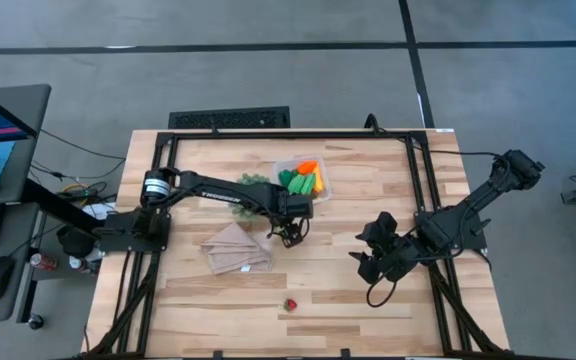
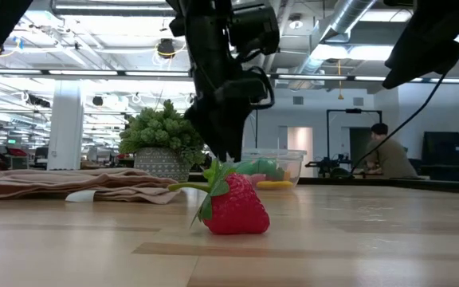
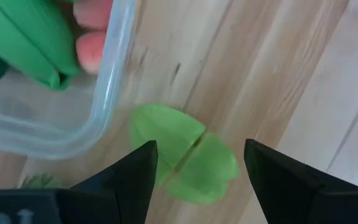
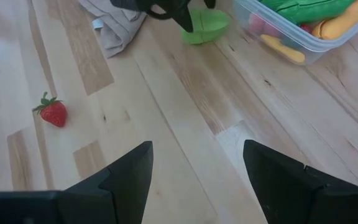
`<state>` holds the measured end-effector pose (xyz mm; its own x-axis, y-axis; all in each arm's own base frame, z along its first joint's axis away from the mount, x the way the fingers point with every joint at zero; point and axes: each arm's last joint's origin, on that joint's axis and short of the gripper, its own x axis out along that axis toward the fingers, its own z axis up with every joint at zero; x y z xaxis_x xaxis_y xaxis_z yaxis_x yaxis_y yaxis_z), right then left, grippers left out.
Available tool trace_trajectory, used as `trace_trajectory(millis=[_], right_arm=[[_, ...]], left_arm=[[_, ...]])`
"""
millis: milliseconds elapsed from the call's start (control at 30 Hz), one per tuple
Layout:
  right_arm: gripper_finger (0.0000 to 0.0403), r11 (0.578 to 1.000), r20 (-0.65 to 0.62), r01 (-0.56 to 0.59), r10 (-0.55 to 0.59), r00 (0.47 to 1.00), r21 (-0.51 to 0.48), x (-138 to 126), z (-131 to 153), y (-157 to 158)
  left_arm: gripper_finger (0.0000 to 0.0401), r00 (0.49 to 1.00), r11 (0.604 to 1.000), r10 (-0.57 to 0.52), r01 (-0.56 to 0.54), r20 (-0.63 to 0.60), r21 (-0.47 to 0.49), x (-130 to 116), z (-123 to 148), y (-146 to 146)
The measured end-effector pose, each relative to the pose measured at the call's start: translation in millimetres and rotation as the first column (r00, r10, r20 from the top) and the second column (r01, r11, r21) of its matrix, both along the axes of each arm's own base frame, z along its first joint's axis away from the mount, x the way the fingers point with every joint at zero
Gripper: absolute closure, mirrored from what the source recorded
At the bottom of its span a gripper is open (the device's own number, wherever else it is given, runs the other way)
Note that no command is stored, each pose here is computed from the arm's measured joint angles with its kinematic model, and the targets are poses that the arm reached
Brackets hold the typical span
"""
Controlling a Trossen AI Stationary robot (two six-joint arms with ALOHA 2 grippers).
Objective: Pick and placing Produce into tupperware
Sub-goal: Put the green star fruit into the transparent bin
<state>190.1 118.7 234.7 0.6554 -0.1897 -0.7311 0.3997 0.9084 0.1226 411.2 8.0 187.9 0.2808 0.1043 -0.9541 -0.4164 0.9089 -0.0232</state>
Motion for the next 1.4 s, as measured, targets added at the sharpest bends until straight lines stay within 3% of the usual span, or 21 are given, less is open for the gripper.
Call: trace_trajectory(millis=[467, 1000, 1400], right_arm=[[0.0159, 1.000, -0.002, -0.002, 0.002, 1.000, 0.001, -0.2, -0.1, 0.2], [0.0159, 1.000, -0.001, 0.000, 0.000, 1.000, -0.002, -0.2, -0.1, 0.0], [0.0159, 1.000, 0.000, 0.001, -0.001, 1.000, -0.002, -0.1, -0.1, -0.1]], left_arm=[[0.0168, 1.000, 1.000, 0.009, -0.009, 0.004, -0.015, 2.4, -4.3, 4.9], [0.0168, 1.000, 0.995, 0.012, -0.012, -0.002, -0.102, 1.1, -5.1, -27.3], [0.0168, 0.998, 0.998, -0.054, 0.052, -0.041, -0.042, -3.2, -6.0, -38.3]])
